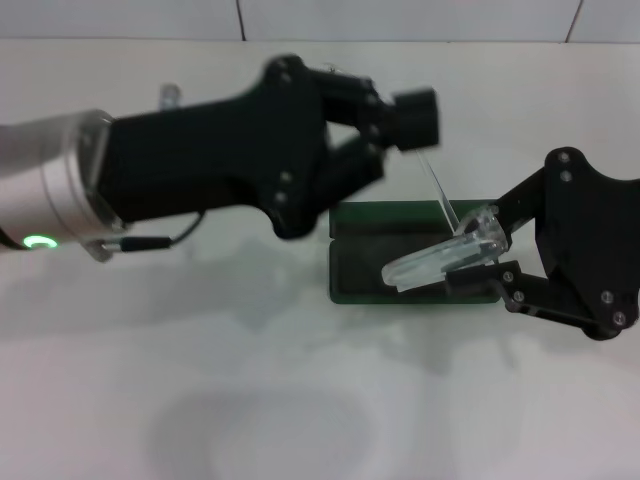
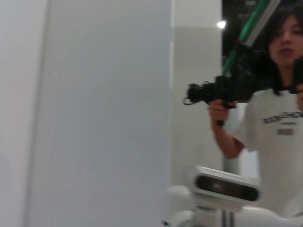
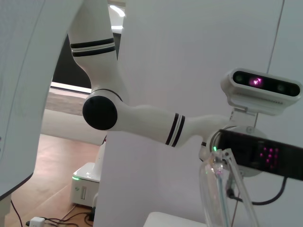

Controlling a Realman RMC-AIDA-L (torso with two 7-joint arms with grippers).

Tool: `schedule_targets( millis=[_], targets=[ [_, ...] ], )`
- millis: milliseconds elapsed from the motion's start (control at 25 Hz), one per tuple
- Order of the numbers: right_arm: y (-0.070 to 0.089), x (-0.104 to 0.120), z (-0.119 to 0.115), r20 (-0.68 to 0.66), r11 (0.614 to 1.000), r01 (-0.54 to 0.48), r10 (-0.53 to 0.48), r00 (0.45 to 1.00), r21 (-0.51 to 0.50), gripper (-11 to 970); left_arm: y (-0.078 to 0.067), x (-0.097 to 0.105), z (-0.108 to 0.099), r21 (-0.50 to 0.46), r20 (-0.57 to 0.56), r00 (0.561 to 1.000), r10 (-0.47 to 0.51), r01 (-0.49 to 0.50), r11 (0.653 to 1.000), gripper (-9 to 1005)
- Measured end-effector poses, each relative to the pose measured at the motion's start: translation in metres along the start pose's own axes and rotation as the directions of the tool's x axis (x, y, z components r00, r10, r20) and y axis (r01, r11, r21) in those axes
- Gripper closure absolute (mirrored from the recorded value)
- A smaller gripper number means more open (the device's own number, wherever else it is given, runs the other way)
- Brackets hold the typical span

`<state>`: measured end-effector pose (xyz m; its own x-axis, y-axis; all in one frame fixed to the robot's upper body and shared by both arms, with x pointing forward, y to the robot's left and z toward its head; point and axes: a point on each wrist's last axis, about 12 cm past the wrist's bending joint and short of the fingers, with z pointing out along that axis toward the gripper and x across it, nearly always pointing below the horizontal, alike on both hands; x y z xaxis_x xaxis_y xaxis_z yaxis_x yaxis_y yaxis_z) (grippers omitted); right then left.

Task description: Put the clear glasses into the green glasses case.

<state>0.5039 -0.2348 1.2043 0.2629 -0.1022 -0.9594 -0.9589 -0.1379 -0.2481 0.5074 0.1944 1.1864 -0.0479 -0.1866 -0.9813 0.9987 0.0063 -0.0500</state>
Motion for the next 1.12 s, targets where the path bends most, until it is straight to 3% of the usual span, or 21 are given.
schedule_targets(
  millis=[200,520,840,1120],
  targets=[
    [0.005,0.000,-0.001,0.005,1.000,0.027,-0.027,1.000,-0.009,853,0.010,0.000,-0.018,-0.090,0.019,1.000,0.014,-0.013,0.996,944],
    [0.011,-0.012,-0.001,0.073,0.987,0.161,-0.160,0.984,-0.009,850,0.017,0.009,-0.043,-0.205,0.010,1.000,-0.010,0.012,0.979,944],
    [0.017,-0.023,-0.003,0.108,0.973,0.231,-0.228,0.968,-0.018,848,0.023,0.007,-0.044,-0.231,0.001,1.000,0.001,-0.001,0.973,945],
    [0.012,-0.020,0.013,0.133,0.968,0.238,-0.227,0.965,-0.073,846,0.027,0.008,-0.025,-0.160,-0.001,1.000,-0.023,0.023,0.987,945]
  ],
)
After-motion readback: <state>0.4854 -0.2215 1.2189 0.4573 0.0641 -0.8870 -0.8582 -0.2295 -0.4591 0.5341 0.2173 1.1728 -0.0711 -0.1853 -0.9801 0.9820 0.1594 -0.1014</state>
